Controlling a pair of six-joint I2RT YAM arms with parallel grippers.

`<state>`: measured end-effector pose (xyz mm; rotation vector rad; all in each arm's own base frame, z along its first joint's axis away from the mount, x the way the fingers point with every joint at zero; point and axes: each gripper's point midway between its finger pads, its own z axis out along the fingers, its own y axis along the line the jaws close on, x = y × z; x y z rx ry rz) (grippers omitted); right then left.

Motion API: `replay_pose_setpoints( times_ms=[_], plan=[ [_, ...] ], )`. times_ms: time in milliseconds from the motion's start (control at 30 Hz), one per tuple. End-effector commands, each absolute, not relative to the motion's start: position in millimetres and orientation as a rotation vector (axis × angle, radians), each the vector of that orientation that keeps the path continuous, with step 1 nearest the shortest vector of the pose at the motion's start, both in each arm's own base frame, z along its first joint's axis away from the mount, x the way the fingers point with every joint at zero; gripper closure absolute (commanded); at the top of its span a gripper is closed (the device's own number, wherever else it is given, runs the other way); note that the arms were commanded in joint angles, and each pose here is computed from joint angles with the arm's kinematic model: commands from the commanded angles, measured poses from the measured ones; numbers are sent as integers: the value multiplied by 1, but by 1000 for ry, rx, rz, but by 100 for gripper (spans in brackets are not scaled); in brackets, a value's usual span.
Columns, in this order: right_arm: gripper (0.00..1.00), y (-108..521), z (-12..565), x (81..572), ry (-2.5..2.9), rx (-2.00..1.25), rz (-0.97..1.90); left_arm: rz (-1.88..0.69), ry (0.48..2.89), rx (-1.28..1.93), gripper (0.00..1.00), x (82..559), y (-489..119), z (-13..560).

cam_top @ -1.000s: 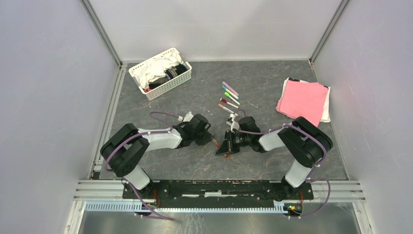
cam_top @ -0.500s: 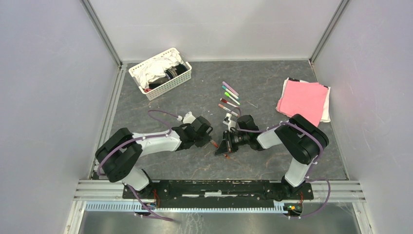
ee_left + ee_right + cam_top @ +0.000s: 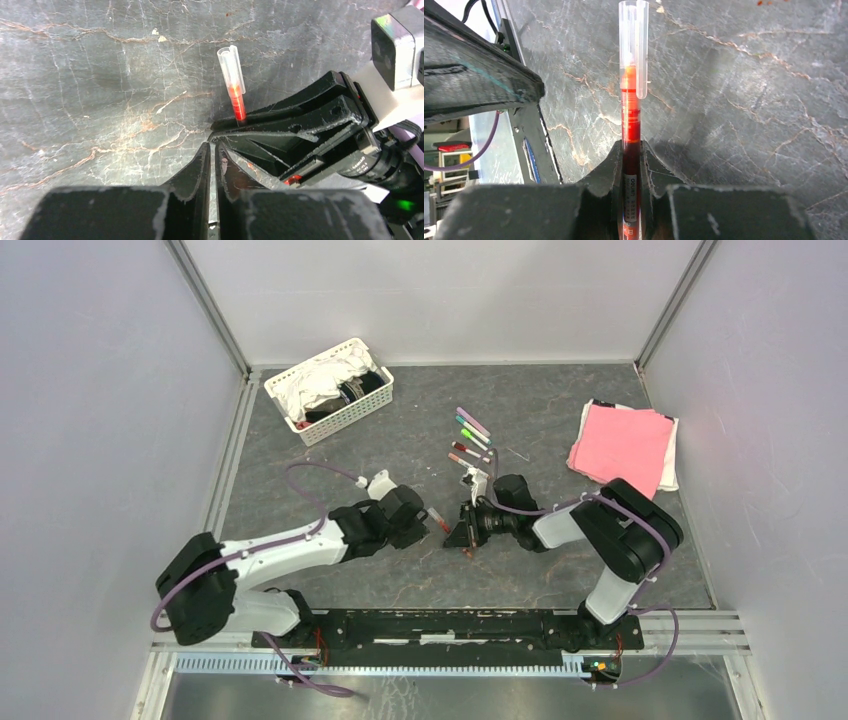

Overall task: Insert the pens into the pen caps
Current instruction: Insert the pen cap onto the pen, then press the pen cap onto the pen.

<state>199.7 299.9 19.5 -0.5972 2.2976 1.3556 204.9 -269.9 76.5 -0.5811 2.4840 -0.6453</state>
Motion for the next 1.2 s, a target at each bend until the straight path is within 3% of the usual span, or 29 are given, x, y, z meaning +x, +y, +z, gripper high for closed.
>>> replay_pose_setpoints(
  times_ms=[0, 100, 300, 567, 667, 833, 900, 1167],
  plan=[
    [100, 307, 52, 212, 2076, -719, 1362, -643, 2386, -474, 84, 206, -264, 115],
    [100, 309, 77, 217, 1959, -785, 1363, -734, 2257, -344, 71, 201, -263, 153],
    [100, 300, 142, 225, 1686, -880, 1351, -1084, 1861, -126, 31, 182, -257, 232],
    [100, 276, 246, 202, 1269, -1014, 1362, -1179, 1478, 198, 26, 167, -268, 328],
    [100, 267, 272, 188, 1169, -1068, 1389, -1141, 1481, 263, 12, 176, -288, 339],
    [100, 258, 292, 171, 1103, -1164, 1390, -1250, 1305, 422, 10, 164, -322, 380],
    [100, 256, 297, 165, 1089, -1173, 1393, -1272, 1278, 441, 1, 163, -329, 386],
    [100, 251, 311, 155, 1052, -1158, 1410, -1314, 1228, 348, 4, 168, -326, 394]
  ],
)
